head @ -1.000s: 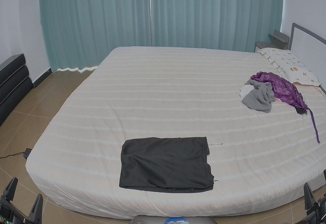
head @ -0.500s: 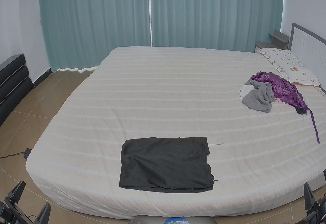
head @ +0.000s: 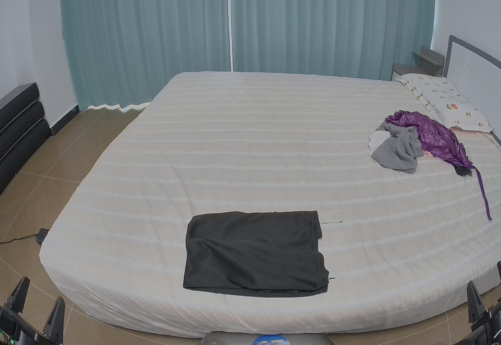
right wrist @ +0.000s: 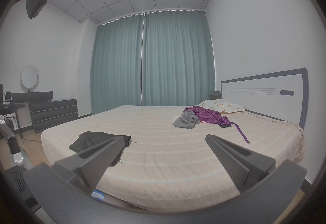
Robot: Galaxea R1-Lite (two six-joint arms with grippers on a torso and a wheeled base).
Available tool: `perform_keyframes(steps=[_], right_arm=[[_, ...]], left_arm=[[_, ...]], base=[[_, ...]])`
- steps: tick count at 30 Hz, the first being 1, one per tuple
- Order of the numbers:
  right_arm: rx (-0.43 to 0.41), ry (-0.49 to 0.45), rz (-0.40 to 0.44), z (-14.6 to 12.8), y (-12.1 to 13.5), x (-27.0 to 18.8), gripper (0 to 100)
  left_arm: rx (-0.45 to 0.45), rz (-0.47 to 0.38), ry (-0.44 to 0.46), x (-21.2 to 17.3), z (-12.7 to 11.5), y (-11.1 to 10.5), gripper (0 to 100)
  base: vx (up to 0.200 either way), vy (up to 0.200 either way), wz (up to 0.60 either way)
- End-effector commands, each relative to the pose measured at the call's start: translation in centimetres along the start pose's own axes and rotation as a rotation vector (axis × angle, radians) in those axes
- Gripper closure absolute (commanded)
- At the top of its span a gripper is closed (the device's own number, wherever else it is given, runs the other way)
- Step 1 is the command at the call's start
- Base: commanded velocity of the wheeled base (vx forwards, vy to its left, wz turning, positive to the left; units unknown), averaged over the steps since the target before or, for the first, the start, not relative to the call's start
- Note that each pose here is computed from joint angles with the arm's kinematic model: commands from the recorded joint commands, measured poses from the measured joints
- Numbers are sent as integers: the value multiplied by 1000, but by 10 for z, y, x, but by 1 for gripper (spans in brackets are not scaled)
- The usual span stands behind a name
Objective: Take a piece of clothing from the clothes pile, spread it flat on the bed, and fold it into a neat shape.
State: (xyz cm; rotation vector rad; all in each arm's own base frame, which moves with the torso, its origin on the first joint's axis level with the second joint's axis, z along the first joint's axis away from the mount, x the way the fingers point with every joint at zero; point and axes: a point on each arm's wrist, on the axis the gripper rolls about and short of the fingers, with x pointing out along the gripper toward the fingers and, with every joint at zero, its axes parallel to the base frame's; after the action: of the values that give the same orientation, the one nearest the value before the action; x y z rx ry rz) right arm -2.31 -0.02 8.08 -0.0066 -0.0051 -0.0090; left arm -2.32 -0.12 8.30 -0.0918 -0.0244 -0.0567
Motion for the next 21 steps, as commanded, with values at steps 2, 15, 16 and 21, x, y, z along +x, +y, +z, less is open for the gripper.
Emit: perform_keyframes(steps=[2,15,16,21], right_arm=[[-1,5,1,-5,0,0,0],[-4,5,3,-5,0,0,0],[-4,5,3,-5,0,0,0],[-1,4,3,-5,0,0,0]], left_arm=[[7,4,-12,-1,-1,0,0],[89,-27,8,-1,-2,0,0],[88,-26,19,-1,-3,0,0],[126,-28,34,0,-8,0,0]], base=[[0,0,0],[0,0,0],[0,0,0],[0,0,0]])
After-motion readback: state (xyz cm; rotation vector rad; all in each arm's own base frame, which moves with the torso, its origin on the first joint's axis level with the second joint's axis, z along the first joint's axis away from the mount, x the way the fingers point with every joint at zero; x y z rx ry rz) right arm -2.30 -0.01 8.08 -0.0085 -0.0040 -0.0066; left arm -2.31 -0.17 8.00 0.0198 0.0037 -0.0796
